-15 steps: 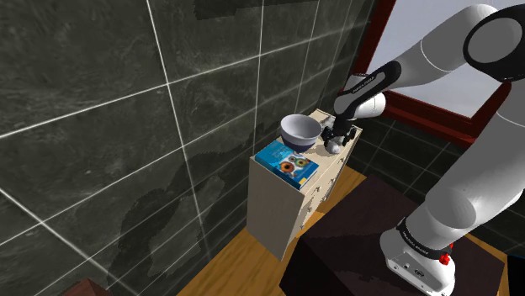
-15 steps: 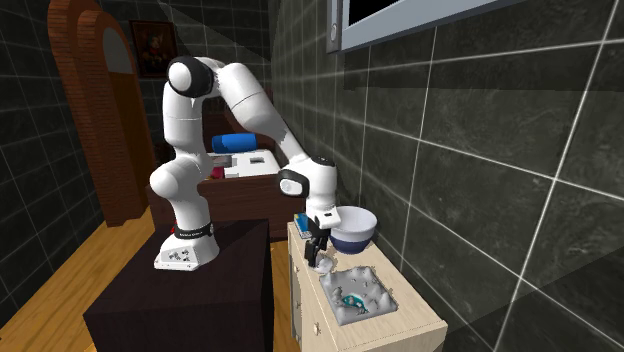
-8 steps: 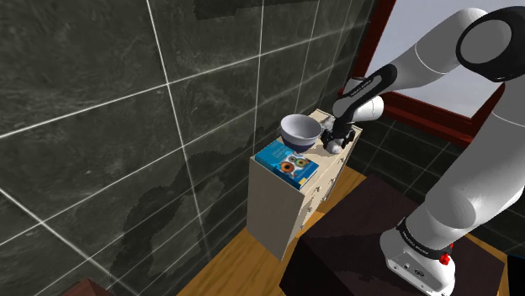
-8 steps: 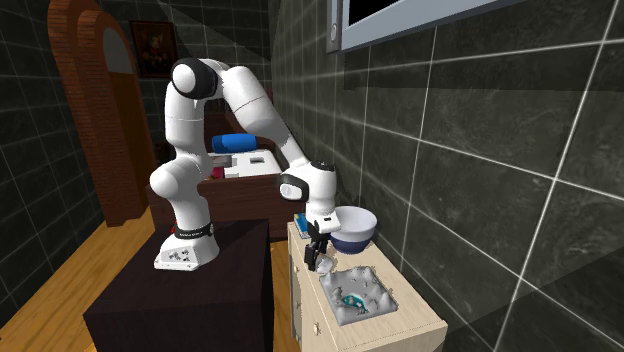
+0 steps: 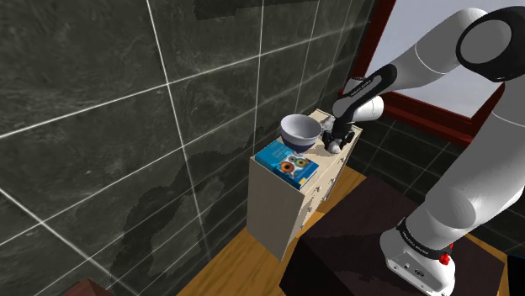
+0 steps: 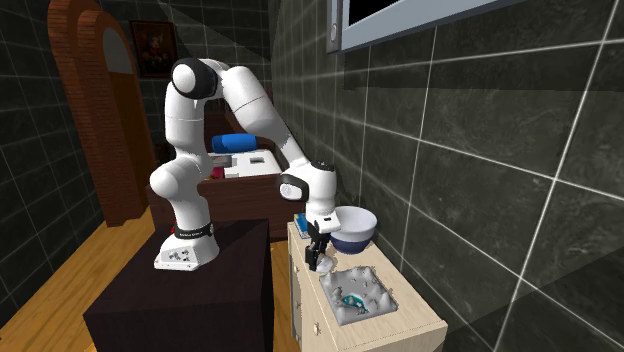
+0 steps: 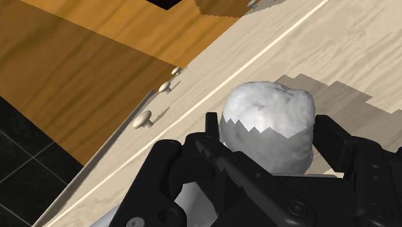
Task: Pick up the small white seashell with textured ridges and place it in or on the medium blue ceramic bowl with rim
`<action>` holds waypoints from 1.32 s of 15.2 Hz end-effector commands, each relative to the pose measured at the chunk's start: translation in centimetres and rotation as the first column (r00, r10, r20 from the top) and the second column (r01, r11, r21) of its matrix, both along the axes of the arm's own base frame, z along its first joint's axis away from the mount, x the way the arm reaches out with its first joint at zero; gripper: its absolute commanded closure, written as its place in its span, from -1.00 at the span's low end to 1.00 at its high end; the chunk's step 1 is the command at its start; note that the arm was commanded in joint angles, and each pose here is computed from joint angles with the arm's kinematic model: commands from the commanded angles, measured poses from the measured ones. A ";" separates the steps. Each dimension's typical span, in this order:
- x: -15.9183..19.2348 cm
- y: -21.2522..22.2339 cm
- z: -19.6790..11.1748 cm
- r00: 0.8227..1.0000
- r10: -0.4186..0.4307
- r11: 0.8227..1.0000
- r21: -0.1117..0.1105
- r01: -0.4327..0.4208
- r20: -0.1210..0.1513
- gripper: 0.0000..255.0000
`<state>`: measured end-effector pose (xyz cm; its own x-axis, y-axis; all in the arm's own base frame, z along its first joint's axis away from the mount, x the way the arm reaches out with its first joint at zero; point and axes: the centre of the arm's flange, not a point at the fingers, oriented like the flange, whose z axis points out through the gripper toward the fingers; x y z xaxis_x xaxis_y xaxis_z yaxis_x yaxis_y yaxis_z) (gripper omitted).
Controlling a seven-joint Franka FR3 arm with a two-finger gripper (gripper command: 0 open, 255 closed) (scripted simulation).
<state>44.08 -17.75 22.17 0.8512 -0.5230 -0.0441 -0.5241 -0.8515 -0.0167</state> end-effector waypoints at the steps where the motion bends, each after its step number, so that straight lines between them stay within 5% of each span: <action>1: 0.0 0.0 0.0 1.000 0.000 1.000 0.000 0.000 0.000 1.00; 20: 0.0 0.0 8.4 1.000 0.000 1.000 0.000 0.000 0.000 1.00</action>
